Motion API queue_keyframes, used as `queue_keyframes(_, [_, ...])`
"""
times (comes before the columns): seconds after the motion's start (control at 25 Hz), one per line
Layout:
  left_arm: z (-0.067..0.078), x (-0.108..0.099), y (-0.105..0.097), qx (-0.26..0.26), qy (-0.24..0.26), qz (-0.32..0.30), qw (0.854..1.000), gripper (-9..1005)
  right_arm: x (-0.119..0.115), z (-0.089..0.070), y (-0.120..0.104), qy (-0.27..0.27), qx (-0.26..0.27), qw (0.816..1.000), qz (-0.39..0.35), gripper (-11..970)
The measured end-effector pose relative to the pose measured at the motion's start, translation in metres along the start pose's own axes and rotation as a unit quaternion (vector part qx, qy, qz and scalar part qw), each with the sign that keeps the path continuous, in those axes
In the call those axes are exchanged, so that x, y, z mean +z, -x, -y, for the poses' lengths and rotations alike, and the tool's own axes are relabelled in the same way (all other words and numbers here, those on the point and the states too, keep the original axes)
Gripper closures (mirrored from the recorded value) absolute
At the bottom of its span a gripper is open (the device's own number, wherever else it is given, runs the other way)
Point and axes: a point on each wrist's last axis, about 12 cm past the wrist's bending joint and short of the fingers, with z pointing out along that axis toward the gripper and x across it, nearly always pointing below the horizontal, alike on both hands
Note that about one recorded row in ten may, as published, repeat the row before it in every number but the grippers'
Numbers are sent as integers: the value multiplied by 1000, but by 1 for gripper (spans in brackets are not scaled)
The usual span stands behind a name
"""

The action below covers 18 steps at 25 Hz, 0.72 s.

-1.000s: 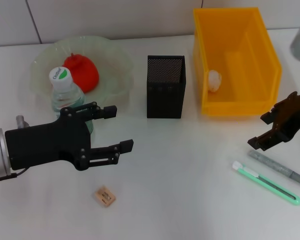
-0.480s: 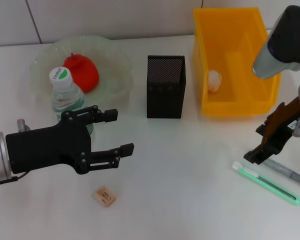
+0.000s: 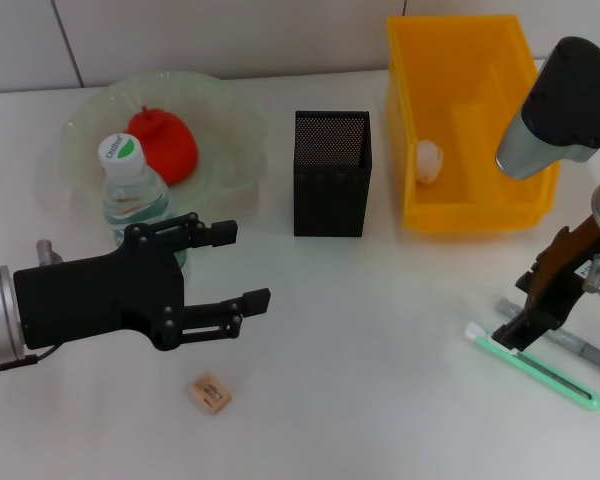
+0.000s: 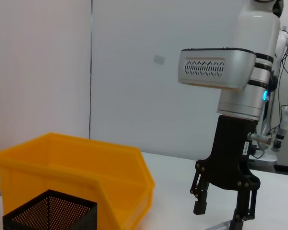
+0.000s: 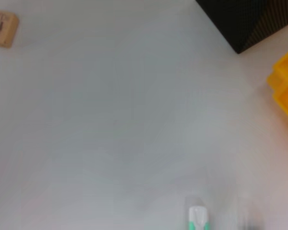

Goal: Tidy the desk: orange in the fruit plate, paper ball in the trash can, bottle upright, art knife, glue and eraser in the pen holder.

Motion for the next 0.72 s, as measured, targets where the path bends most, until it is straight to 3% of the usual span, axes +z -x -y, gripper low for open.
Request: queue_keyframes(0.72, [1,1,-1,-2,-4,0,1000,190,11,-1,4,17,8,1000,-23,334])
